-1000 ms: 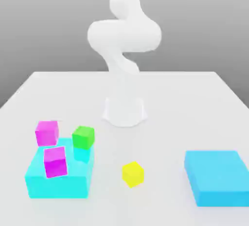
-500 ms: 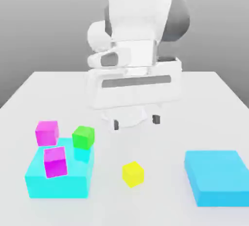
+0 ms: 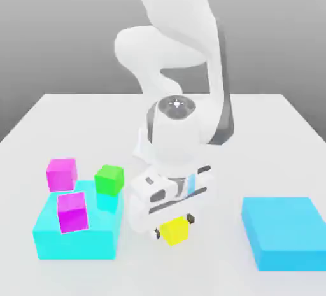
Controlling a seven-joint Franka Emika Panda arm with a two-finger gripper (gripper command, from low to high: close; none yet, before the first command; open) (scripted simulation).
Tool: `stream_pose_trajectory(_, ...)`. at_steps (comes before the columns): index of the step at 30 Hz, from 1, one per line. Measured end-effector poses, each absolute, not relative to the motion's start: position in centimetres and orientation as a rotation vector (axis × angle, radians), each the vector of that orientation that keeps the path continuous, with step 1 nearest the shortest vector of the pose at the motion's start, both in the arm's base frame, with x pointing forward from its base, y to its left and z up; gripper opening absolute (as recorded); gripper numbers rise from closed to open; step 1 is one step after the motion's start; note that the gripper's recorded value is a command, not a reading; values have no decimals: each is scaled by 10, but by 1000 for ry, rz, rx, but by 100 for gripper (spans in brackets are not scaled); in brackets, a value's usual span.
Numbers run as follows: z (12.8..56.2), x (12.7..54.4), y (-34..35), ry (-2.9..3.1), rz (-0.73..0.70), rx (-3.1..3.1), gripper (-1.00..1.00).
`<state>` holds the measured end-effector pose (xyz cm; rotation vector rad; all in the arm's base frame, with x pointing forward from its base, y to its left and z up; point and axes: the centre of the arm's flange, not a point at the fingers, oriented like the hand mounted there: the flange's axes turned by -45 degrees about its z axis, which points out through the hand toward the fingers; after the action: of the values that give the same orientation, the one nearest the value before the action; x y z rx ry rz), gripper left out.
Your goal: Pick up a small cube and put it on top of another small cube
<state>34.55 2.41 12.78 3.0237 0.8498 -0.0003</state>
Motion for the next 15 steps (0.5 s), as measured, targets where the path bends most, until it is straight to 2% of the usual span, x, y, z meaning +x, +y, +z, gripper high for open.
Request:
stream_pose_trajectory(5,133,346,24,851,-1,3024,-100)
stream_pose_trajectory(11,181,346,24,850,-1,3024,-100)
stream_pose_trajectory(15,219,371,-22,644,4,3073,-100)
